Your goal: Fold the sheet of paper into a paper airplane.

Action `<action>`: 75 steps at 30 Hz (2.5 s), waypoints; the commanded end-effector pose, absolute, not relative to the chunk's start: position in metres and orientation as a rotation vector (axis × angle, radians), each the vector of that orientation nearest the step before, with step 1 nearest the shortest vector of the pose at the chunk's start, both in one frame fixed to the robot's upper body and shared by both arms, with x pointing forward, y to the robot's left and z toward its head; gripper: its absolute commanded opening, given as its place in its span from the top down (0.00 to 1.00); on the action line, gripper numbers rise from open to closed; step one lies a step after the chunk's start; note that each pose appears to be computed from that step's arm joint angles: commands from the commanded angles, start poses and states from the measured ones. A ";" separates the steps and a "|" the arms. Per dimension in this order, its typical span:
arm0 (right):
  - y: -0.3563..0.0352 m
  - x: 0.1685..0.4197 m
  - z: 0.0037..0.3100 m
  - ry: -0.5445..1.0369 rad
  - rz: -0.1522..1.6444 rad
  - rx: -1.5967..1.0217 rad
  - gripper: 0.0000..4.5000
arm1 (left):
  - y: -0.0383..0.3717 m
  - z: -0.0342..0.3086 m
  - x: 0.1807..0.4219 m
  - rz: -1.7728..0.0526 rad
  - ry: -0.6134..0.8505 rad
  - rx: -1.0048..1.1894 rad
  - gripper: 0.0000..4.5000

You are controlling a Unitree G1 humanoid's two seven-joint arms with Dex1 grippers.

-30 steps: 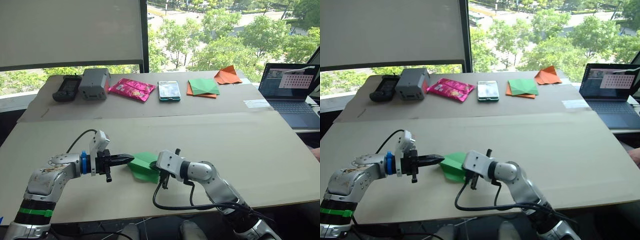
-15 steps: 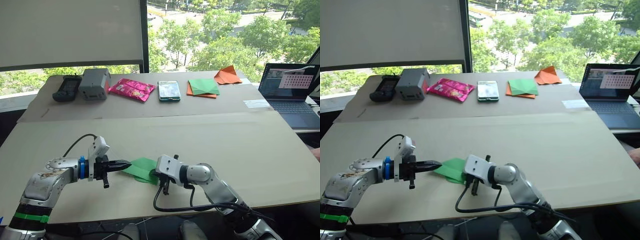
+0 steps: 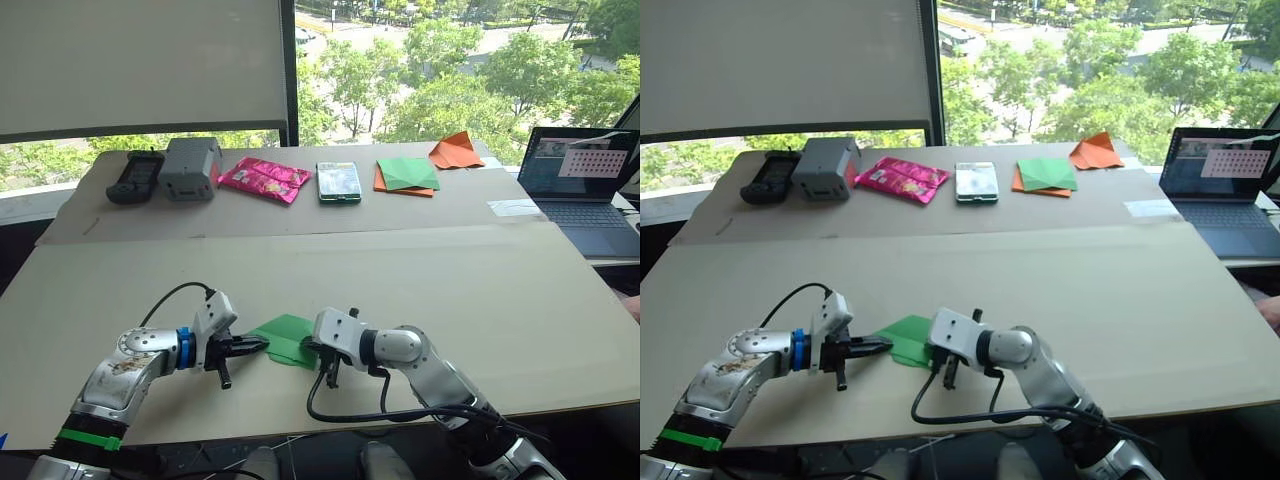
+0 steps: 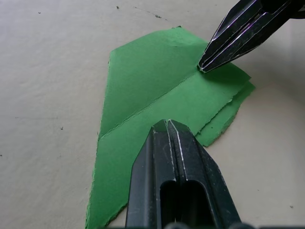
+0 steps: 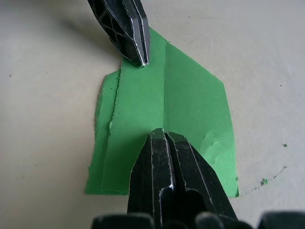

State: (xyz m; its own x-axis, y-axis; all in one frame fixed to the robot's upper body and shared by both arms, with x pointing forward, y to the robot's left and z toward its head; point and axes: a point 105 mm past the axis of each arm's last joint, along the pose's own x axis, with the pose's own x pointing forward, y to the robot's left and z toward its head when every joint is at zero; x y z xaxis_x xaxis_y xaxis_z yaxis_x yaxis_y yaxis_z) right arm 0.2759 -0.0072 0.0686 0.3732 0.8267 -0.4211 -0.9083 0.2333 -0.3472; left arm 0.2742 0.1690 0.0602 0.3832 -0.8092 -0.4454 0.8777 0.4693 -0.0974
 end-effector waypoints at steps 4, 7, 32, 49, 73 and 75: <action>-0.011 0.283 0.118 0.077 1.103 -0.357 0.74 | 0.169 0.060 0.273 -1.092 0.472 0.177 1.00; -0.021 0.287 0.122 0.103 1.056 -0.300 0.50 | 0.169 0.062 0.273 -1.093 0.464 0.174 1.00; -0.036 0.274 0.078 0.507 0.947 0.152 0.43 | 0.169 0.070 0.271 -1.102 0.439 0.189 1.00; -0.022 0.283 0.082 0.494 0.946 0.254 0.43 | 0.170 0.076 0.269 -1.102 0.440 0.210 1.00; -0.013 0.264 0.088 0.151 1.118 -0.231 1.00 | 0.170 0.074 0.266 -1.103 0.454 0.200 1.00; -0.014 0.264 0.080 0.120 1.127 -0.326 1.00 | 0.171 0.076 0.267 -1.099 0.451 0.184 1.00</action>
State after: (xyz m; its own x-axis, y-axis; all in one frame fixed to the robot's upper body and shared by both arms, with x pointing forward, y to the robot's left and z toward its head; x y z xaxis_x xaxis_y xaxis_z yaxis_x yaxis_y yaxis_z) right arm 0.2657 -0.0208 0.0716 0.4396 0.8474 -0.2978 -0.8971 0.4306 -0.0987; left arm 0.2653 0.1734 0.0644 0.3692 -0.8013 -0.4707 0.8821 0.4616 -0.0940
